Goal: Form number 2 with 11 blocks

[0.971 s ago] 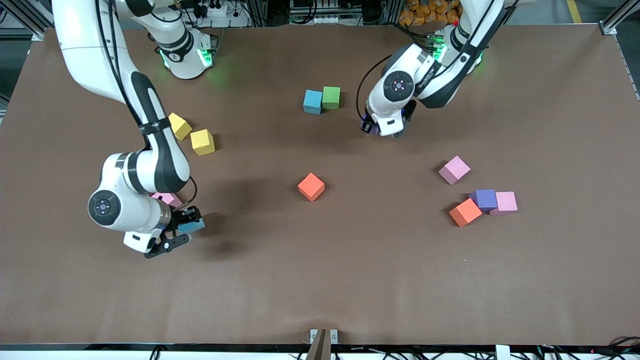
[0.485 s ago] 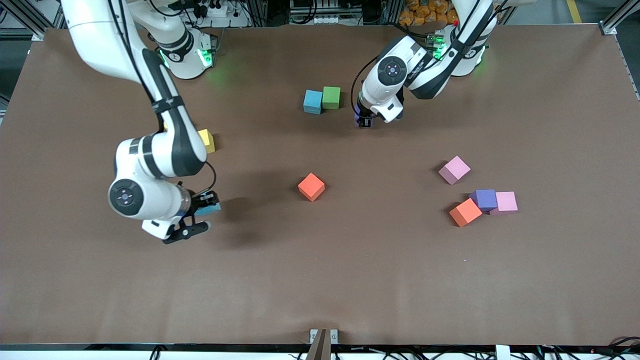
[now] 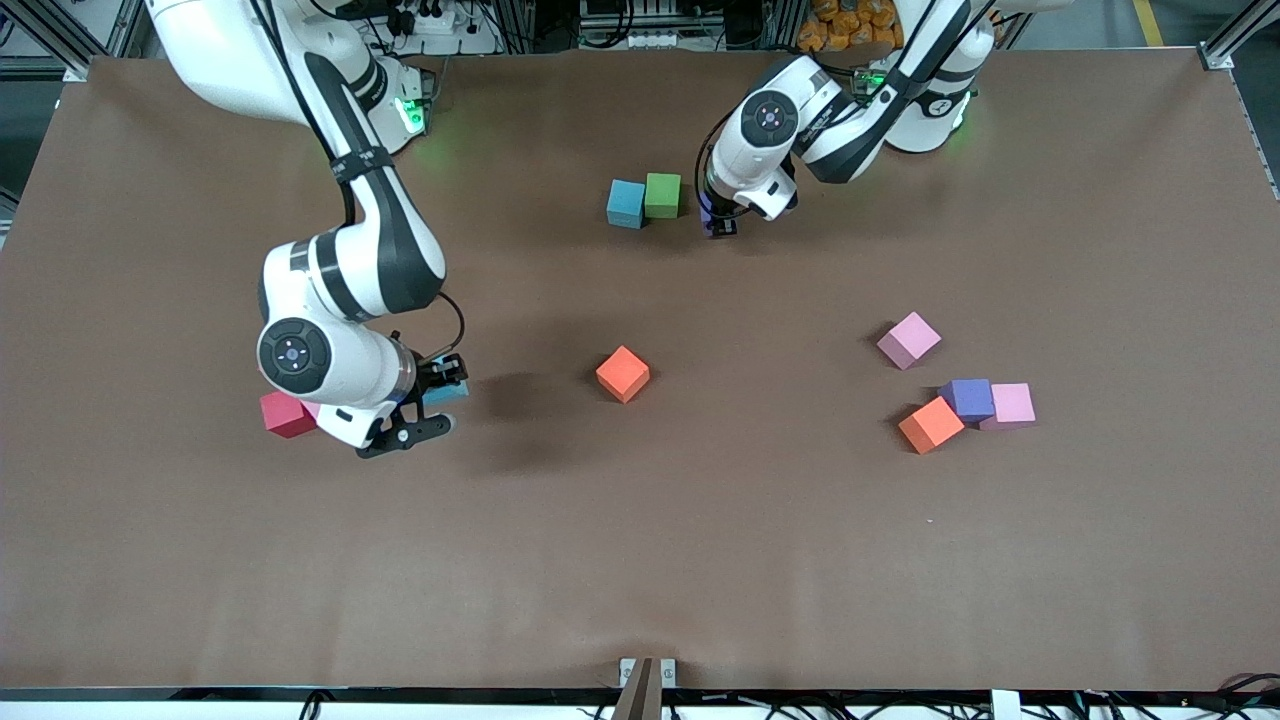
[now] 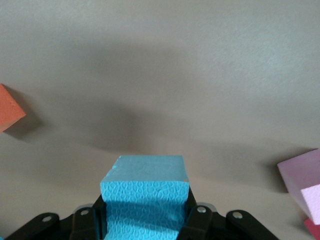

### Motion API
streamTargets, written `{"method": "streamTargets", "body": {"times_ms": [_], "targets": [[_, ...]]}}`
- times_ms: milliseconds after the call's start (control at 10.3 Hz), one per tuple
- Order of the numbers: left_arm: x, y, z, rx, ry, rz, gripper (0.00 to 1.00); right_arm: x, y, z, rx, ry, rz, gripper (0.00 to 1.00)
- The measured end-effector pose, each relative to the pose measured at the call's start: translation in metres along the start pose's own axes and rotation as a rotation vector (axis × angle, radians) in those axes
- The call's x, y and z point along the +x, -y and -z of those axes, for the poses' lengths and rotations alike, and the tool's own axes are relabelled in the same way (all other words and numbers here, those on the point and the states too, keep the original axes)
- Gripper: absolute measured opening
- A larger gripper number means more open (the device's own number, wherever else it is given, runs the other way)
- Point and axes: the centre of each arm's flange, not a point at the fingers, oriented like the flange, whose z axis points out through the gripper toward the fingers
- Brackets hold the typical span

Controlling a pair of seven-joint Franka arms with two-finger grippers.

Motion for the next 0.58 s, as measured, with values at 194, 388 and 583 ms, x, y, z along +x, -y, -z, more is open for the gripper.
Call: {"method": "streamTargets", "body": {"times_ms": [194,388,583], "targets": [[0.005,0.021,-0.012,-0.019,0.024,-0.035,0.56,-0.004,0.024,0.000,-0.006,0.001,-0.022,0.56],[-0.003,0.043,-0.014,-0.024,0.044,-0.085,0.56,-0.006,0.038,0.000,-0.010,0.000,-0.041,0.56],[-0.004,0.048,-0.014,-0.042,0.071,-0.105,0.56,-0.007,0.041,0.001,-0.010,-0.002,-0.063,0.56]]}}
